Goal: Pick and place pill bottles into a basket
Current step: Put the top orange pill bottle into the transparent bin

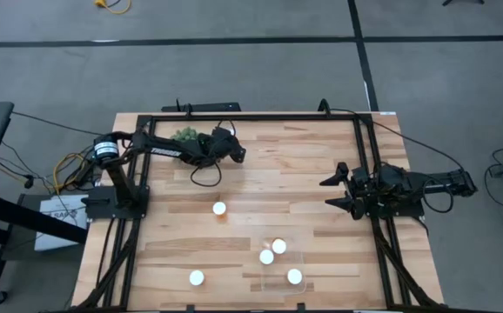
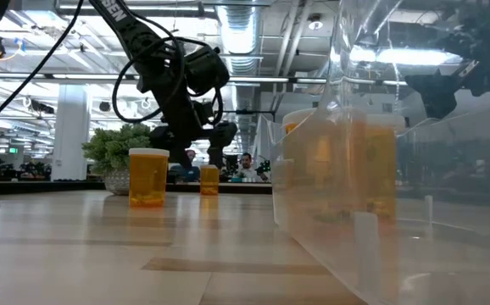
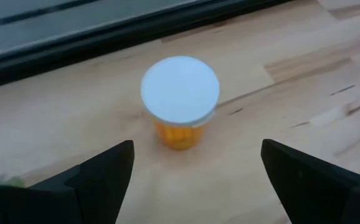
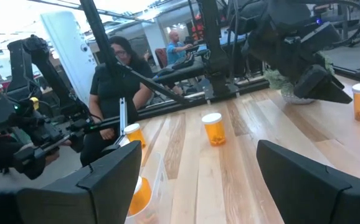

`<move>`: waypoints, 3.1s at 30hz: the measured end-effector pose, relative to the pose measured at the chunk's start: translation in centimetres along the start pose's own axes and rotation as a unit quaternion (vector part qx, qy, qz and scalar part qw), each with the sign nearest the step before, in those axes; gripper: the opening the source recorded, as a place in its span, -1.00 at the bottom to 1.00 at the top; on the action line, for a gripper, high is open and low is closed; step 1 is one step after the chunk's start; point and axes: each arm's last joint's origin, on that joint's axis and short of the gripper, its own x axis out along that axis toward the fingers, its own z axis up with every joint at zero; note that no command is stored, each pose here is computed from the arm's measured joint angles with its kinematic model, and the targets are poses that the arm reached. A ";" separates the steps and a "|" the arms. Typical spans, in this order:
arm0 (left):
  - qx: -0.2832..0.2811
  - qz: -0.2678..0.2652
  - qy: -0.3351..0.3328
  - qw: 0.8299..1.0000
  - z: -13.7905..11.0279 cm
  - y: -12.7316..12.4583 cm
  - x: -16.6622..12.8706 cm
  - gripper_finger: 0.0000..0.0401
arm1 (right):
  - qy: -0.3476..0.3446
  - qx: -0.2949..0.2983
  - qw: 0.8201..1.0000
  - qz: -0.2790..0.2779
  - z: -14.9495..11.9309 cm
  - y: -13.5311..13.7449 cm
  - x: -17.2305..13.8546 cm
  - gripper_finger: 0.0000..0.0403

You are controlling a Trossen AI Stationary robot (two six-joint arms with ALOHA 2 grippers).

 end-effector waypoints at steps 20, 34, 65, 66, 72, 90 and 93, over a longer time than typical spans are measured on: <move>0.011 -0.017 -0.013 1.000 0.8 0.2 1.0 0.71 | 0.000 0.000 1.000 0.000 0.0 0.0 0.0 0.54; 0.020 -0.026 -0.018 0.999 1.4 0.6 1.4 0.71 | 0.000 0.000 1.000 0.000 0.0 0.0 0.0 0.54; 0.020 -0.033 -0.018 0.999 -0.1 0.4 4.7 0.45 | 0.000 0.000 1.000 0.000 0.0 0.0 0.0 0.54; 0.020 -0.033 -0.018 0.999 -0.1 0.4 4.7 0.45 | 0.000 0.000 1.000 0.000 0.0 0.0 0.0 0.54; 0.018 -0.035 -0.021 0.999 0.0 0.3 4.7 0.34 | 0.000 0.000 1.000 0.000 0.0 0.0 0.0 0.54; 0.015 -0.077 -0.013 0.997 -0.1 -0.3 4.5 -0.26 | 0.000 0.000 1.000 0.000 0.0 0.0 0.0 0.54; 0.021 -0.081 -0.013 0.996 -0.1 -0.4 4.5 -0.22 | 0.000 0.000 1.000 0.000 0.0 0.0 0.0 0.54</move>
